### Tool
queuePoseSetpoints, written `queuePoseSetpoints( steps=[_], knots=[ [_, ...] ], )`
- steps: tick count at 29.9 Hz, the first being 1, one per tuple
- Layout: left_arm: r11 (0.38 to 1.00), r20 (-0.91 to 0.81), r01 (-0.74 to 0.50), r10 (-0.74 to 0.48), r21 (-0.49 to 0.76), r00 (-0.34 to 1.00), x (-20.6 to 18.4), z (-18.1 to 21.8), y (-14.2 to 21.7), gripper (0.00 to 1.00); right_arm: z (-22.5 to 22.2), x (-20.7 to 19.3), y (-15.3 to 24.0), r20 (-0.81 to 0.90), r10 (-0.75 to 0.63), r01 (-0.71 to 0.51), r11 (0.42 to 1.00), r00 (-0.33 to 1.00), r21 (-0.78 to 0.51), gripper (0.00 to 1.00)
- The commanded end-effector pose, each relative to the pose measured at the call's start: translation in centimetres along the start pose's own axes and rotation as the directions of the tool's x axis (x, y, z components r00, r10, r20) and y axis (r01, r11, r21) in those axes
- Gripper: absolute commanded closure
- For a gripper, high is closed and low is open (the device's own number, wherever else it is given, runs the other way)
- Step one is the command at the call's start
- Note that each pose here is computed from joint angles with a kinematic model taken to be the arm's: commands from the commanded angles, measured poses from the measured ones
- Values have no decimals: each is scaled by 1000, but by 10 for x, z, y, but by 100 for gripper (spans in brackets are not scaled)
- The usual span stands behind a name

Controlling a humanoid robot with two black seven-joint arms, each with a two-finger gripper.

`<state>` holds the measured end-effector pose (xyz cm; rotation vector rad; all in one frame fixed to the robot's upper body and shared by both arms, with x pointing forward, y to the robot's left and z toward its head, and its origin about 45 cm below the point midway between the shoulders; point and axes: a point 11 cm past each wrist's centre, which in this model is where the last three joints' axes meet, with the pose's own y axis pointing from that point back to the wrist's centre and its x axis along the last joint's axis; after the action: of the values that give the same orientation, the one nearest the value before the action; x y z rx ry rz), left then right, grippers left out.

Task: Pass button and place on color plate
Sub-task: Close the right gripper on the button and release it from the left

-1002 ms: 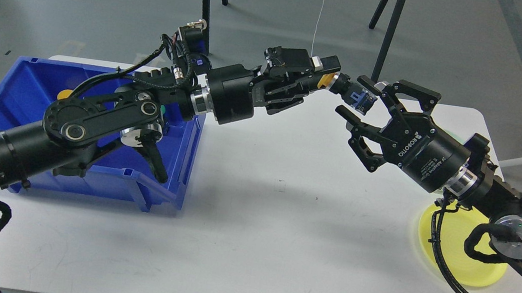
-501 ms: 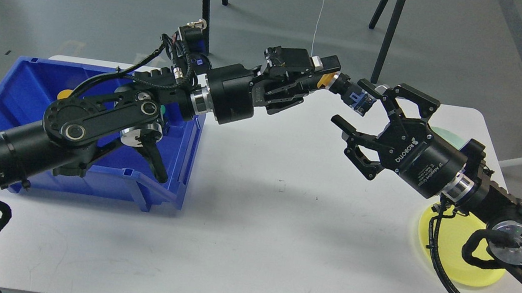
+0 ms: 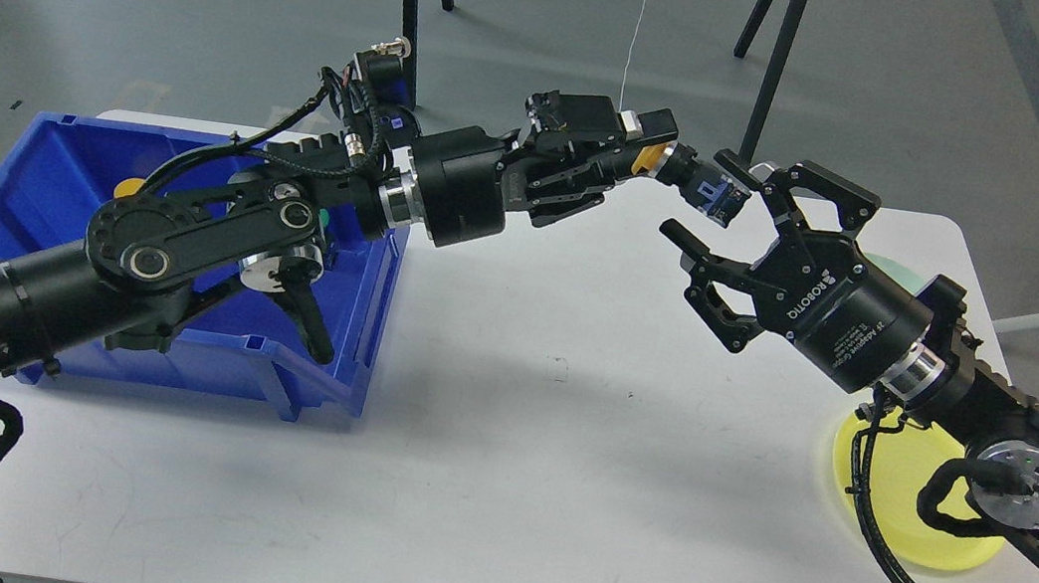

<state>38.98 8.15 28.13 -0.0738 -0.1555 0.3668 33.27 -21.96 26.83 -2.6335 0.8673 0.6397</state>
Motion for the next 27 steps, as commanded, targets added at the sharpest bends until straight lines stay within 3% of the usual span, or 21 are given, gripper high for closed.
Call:
queuePoseSetpoints(
  steps=[1,6,13,21,23,24,26,27],
  knots=[
    [1000,0,0,0,0,1000,0,0,0,91,-1,0,0,1,1,-1,1000,1000,9,41],
    [1000,0,0,0,0,1000,0,0,0,91,-4,-2,-1,1,-7,7,999,1000,33,57],
    [1000,0,-1,1,-1,1000,0,0,0,91,-4,-4,-3,2,-13,13,999,1000,41,87],
    [1000,0,-2,2,-2,1000,0,1,0,90,-5,-4,-3,1,-13,13,999,1000,44,98],
    [1000,-2,-6,6,-4,1000,1,0,0,81,-5,-3,-3,2,-12,12,999,1000,45,99],
    [1000,-4,-6,6,-5,1000,1,0,1,72,-5,-3,-3,1,-11,10,999,1000,45,99],
    [1000,-16,-17,17,-17,1000,2,2,0,43,-6,-3,-3,-1,-11,11,999,1000,45,99],
    [1000,-21,-15,15,-23,1000,2,3,0,37,-5,-2,-2,0,-7,7,999,1000,45,99]
  ],
)
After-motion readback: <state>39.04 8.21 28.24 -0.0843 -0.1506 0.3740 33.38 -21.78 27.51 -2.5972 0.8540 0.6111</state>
